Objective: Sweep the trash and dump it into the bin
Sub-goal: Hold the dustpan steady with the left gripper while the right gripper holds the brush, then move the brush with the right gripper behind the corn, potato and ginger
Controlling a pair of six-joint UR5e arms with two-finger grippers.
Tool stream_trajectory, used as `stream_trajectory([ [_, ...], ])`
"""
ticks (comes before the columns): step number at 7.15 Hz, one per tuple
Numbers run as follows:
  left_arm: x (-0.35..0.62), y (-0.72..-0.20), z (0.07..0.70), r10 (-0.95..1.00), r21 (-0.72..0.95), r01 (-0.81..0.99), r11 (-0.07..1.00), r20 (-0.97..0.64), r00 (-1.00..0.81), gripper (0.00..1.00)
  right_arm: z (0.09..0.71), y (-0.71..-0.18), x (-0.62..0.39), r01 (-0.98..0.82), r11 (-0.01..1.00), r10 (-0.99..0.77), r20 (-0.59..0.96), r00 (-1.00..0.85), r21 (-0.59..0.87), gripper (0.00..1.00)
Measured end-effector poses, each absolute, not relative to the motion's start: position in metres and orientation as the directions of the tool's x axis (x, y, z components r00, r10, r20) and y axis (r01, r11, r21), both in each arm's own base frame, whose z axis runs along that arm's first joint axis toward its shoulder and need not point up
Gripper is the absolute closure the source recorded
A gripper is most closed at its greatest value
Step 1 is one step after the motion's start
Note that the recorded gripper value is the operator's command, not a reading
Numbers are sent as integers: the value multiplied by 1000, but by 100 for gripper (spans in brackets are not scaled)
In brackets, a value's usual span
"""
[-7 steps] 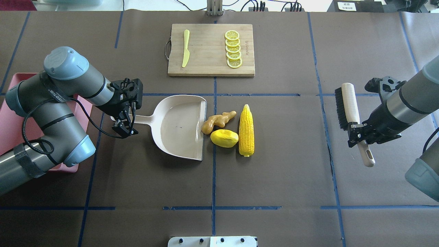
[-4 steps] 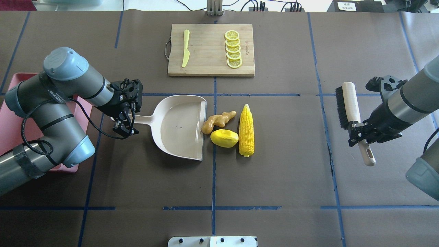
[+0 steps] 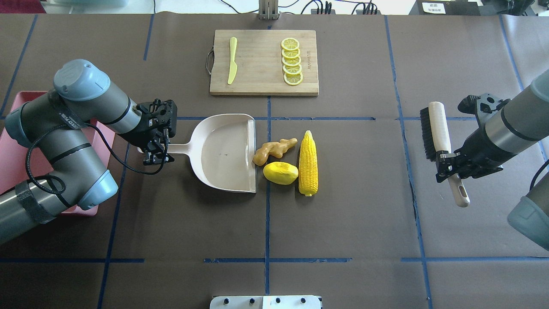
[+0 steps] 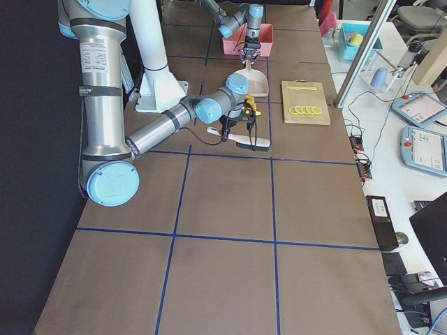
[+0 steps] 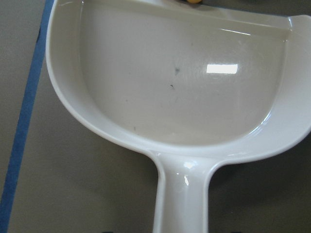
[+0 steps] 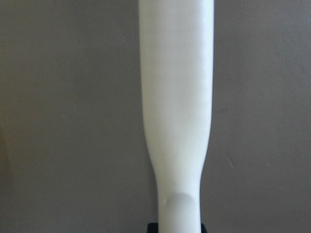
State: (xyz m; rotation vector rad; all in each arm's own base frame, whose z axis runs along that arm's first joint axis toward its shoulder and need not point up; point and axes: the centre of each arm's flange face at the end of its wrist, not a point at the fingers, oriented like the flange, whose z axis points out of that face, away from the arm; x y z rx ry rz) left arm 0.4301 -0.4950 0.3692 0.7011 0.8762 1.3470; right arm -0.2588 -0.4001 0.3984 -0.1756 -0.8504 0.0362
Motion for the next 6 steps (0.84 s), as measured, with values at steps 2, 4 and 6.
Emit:
stream_trajectory([
  [2, 429, -495, 364, 993, 851, -514, 108, -121, 8, 100, 391, -401, -268, 50, 984, 96, 742, 663, -172, 100],
  [4, 426, -496, 360, 994, 854, -511, 99, -104, 18, 100, 380, -399, -281, 69, 983, 83, 742, 666, -173, 100],
  [6, 425, -497, 358, 995, 855, -510, 95, -99, 19, 100, 360, -389, -319, 115, 982, 32, 728, 685, -152, 100],
])
